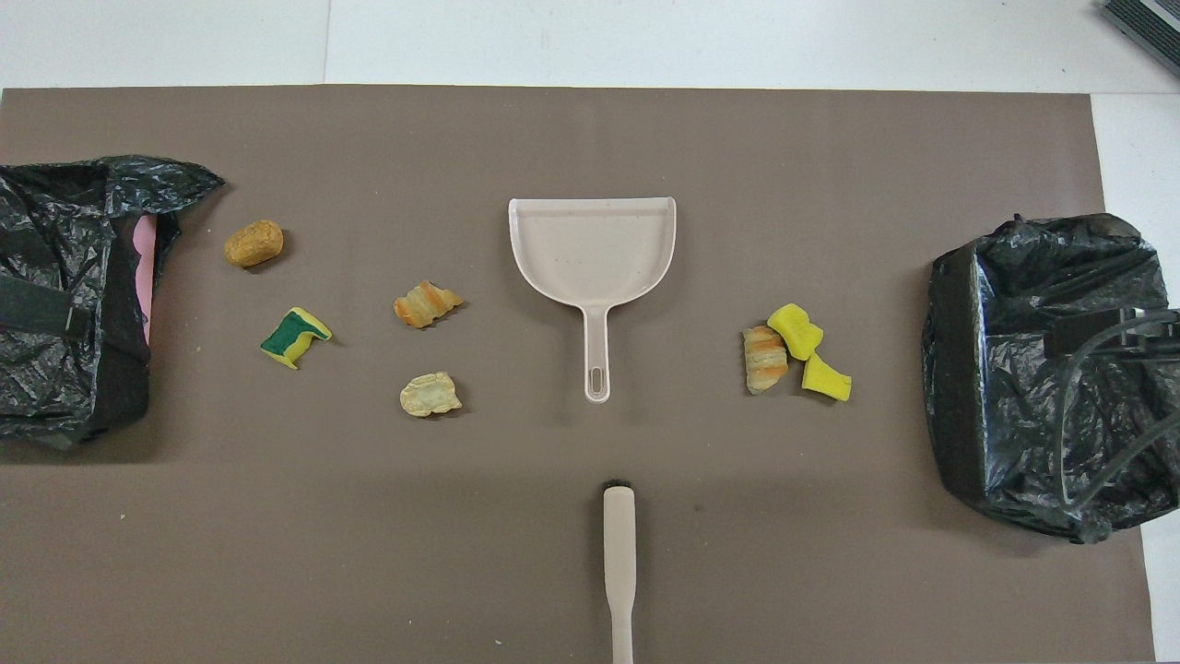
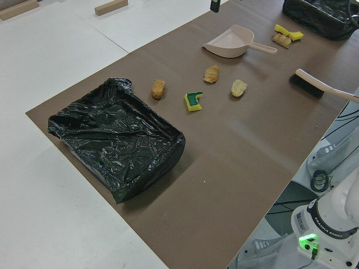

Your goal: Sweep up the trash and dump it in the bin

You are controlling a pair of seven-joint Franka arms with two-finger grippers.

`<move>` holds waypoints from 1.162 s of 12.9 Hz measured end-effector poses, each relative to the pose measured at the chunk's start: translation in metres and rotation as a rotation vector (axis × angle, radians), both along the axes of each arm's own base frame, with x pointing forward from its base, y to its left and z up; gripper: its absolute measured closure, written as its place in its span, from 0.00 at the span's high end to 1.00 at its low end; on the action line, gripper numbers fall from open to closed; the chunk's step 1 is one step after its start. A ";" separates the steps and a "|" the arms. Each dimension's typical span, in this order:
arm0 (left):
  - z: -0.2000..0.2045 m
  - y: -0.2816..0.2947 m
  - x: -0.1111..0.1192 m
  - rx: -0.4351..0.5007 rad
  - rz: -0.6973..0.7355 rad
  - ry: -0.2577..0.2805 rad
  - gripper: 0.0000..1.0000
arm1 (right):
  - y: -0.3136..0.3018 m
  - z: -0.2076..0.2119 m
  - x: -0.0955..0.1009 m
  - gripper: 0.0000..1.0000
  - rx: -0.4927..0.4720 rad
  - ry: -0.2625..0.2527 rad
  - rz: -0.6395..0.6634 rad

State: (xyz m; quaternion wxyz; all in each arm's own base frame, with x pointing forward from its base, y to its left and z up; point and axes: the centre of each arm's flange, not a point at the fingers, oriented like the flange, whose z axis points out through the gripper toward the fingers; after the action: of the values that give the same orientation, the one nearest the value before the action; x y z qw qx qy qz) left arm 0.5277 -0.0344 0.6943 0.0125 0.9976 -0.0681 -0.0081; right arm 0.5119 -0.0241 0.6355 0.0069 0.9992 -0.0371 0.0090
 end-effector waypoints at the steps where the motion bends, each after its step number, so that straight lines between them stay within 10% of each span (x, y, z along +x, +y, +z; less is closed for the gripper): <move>1: 0.000 0.000 0.000 0.000 0.000 0.000 1.00 | 0.000 0.000 0.000 1.00 0.000 0.000 0.000; 15: 0.000 -0.003 0.000 0.000 -0.001 0.000 1.00 | 0.000 0.000 0.000 1.00 0.000 0.000 0.000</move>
State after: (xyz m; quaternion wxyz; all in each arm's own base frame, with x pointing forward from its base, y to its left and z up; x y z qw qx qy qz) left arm 0.5275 -0.0374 0.6943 0.0125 0.9975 -0.0687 -0.0081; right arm 0.5119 -0.0241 0.6355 0.0069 0.9992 -0.0371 0.0090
